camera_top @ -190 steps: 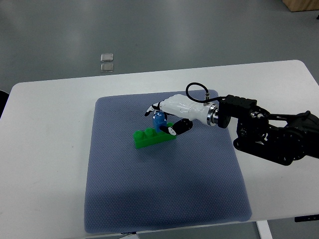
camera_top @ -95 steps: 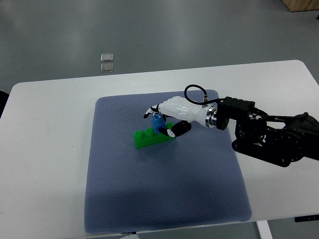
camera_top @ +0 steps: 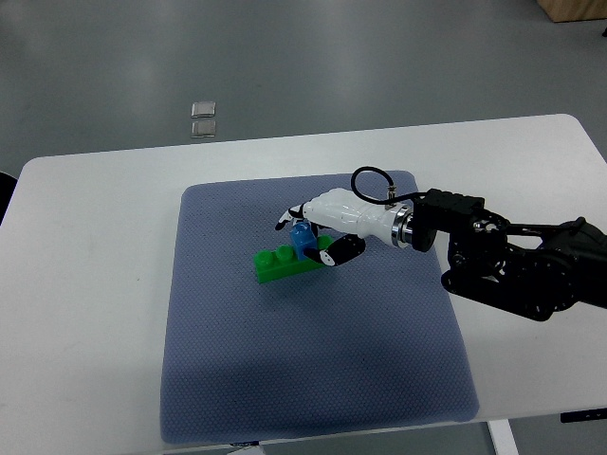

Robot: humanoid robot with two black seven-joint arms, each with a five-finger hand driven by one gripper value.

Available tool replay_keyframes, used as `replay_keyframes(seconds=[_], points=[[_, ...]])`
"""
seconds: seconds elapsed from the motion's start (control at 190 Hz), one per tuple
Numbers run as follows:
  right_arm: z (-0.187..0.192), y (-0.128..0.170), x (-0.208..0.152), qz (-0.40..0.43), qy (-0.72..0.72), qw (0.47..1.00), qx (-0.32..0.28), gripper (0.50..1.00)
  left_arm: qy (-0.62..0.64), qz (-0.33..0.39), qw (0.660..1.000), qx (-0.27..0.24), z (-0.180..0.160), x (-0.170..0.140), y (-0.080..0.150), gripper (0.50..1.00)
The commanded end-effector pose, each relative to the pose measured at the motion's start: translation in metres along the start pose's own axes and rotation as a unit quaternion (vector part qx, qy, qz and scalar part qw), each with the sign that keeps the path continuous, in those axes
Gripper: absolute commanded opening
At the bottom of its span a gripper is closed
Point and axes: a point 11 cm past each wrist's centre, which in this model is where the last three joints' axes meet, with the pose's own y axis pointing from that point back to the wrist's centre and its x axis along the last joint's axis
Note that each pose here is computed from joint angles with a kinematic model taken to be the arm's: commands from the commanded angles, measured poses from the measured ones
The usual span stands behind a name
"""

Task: Stack blue block on green block with right hand
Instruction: 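Lower the blue block onto the green block's studs and press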

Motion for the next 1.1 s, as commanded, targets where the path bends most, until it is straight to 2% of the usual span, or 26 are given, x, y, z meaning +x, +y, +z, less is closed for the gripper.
replay_keyframes(seconds=[0.0, 1.093], points=[[0.001, 0.0, -0.001, 0.0, 0.0, 1.0, -0.002, 0.5, 0.0, 0.0, 1.0, 0.0, 0.0, 0.0, 0.0, 1.0], [0.01, -0.003, -0.009, 0.0, -0.006, 1.0, -0.017, 0.5, 0.0, 0.0, 1.0, 0.0, 0.0, 0.0, 0.0, 1.0]])
